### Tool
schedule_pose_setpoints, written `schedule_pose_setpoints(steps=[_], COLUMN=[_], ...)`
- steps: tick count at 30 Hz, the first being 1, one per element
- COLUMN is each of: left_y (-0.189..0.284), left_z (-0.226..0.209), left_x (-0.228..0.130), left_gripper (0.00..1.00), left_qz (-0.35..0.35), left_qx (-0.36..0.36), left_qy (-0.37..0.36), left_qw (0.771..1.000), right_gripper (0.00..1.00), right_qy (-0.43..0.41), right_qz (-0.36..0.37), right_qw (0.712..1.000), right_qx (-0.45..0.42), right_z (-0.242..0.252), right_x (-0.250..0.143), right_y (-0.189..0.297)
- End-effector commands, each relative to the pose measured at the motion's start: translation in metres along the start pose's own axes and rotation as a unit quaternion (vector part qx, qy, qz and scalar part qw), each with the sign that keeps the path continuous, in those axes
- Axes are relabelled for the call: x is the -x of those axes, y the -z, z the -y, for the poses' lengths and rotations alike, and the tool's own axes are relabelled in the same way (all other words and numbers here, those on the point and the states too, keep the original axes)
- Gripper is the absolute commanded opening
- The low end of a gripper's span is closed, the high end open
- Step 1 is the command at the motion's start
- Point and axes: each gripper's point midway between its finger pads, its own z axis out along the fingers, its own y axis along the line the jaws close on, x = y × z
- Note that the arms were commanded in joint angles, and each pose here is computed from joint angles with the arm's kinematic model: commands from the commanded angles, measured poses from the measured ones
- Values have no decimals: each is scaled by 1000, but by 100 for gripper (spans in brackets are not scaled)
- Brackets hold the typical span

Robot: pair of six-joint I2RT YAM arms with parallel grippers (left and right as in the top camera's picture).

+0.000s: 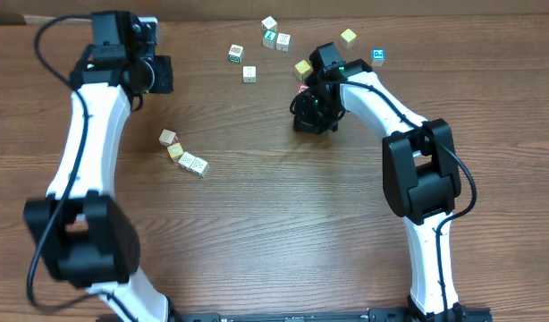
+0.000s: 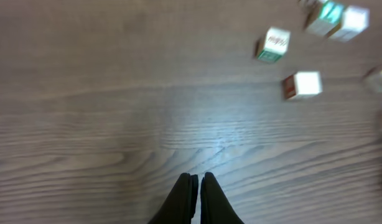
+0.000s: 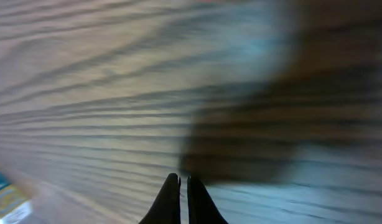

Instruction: Form a horizontal line

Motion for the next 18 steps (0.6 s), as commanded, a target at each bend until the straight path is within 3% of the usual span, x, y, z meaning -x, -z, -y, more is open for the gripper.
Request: schedule_pose_setpoints(steps=[1,8,18], left_y=[-39,-94,-93], left_z=[14,19,-10], left_x=[-14,-56,-82], left_gripper=[4,4,4], left_qz=[-29,-96,-151], left_qx=[-28,-18,54], left_qy=[-32,-49,-50], left_qw=[999,994,986], right_gripper=[4,4,4], right_qy=[8,7,4], right_qz=[26,33,32], right_qw=[999,997,997], right_qx=[-45,-74,-74], right_z=[12,21,21], right_x=[9,10,10], right_y=[5,6,6])
